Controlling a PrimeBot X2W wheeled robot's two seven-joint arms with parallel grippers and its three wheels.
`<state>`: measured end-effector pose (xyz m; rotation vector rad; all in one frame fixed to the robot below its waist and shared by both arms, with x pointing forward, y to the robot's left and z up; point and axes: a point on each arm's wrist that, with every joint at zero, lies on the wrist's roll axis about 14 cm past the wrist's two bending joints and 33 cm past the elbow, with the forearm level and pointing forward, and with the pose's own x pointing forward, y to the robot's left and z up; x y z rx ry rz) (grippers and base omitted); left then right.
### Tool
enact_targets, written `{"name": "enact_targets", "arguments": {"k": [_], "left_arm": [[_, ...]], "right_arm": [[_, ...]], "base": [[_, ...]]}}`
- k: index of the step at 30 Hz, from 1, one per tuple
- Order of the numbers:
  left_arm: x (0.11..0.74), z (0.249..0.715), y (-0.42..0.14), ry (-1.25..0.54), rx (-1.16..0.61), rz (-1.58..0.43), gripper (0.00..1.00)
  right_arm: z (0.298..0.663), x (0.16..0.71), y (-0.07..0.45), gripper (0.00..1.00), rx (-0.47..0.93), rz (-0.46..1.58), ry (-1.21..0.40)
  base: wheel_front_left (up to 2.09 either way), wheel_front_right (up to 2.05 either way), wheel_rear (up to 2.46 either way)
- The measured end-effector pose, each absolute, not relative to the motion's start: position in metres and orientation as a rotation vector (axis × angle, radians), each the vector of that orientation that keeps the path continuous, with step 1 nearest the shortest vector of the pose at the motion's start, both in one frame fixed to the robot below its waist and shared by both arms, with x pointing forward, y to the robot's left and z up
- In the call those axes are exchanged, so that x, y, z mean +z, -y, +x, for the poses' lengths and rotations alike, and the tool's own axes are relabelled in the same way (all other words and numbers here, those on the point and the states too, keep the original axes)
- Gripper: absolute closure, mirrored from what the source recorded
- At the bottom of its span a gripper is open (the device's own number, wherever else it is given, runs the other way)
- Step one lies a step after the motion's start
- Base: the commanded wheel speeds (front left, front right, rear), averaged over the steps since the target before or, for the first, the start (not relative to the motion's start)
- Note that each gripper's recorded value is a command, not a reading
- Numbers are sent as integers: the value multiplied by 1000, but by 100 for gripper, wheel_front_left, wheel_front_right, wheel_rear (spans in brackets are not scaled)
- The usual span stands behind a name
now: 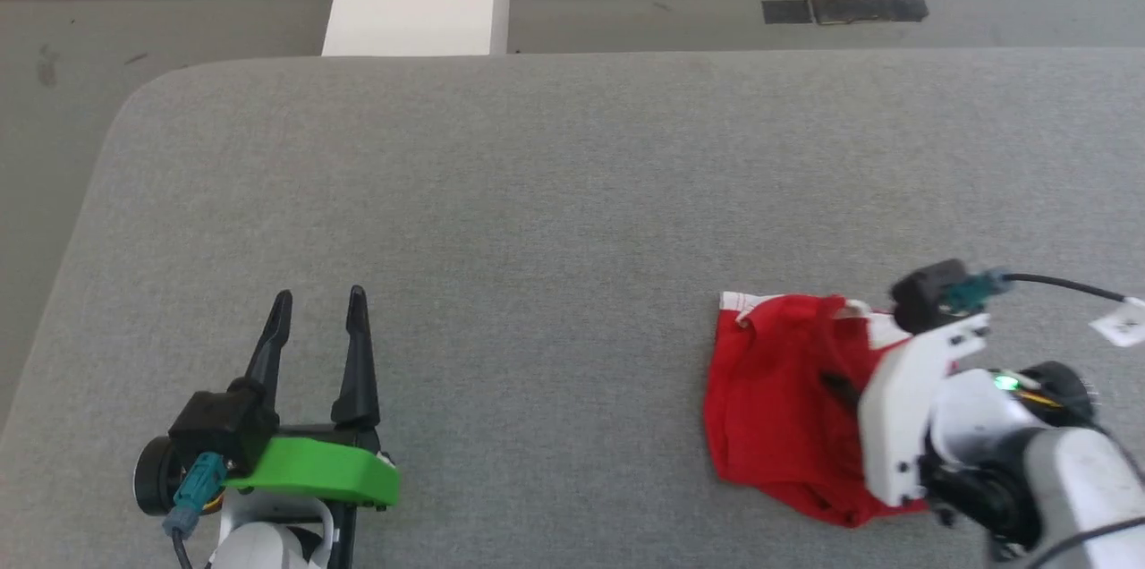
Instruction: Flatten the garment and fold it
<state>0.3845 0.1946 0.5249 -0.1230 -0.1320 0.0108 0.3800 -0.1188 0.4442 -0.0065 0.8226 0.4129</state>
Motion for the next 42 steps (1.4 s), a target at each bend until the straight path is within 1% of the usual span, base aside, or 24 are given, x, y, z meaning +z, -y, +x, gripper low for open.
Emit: {"name": "enact_targets", "arguments": {"k": [3, 8, 13, 14, 16, 18, 23, 26, 27, 30, 32, 36, 39, 42], "left_arm": [[522, 383, -197, 124, 19, -122, 0], [519, 381, -201, 113, 33, -134, 0], [516, 380, -201, 105, 38, -145, 0], [516, 380, -201, 105, 36, -146, 0], [516, 381, -200, 106, 34, -146, 0], [517, 381, -199, 108, 31, -147, 0], [523, 384, -195, 128, 18, -151, 0], [526, 386, -190, 137, 5, -153, 0], [529, 388, -186, 144, -10, -153, 0], [531, 392, -181, 152, -26, -154, 0], [533, 394, -175, 155, -42, -154, 0], [534, 397, -167, 160, -67, -154, 0], [532, 400, -165, 154, -74, -156, 0], [529, 402, -164, 147, -76, -157, 0]], "right_arm": [[383, 435, 100, 100, 444, 15, -831], [382, 412, 84, 100, 461, 25, -881], [380, 396, 80, 100, 457, 35, -921], [380, 395, 80, 55, 455, 35, -920], [380, 396, 76, 0, 461, 40, -916], [379, 400, 69, 0, 478, 37, -902], [382, 436, 48, 0, 547, 32, -779], [383, 457, 45, 0, 564, 22, -711], [388, 477, 52, 0, 546, 24, -641], [396, 495, 76, 0, 468, 23, -573], [400, 499, 104, 0, 379, 15, -554], [389, 479, 156, 0, 220, -34, -620], [373, 457, 175, 0, 161, -49, -709], [363, 439, 182, 0, 137, -57, -774]], "base": [[0, 0, 0], [0, 0, 0], [0, 0, 0], [0, 0, 0], [0, 0, 0], [0, 0, 0], [0, 0, 0], [0, 0, 0], [0, 0, 0], [0, 0, 0], [0, 0, 0], [0, 0, 0], [0, 0, 0], [0, 0, 0]]}}
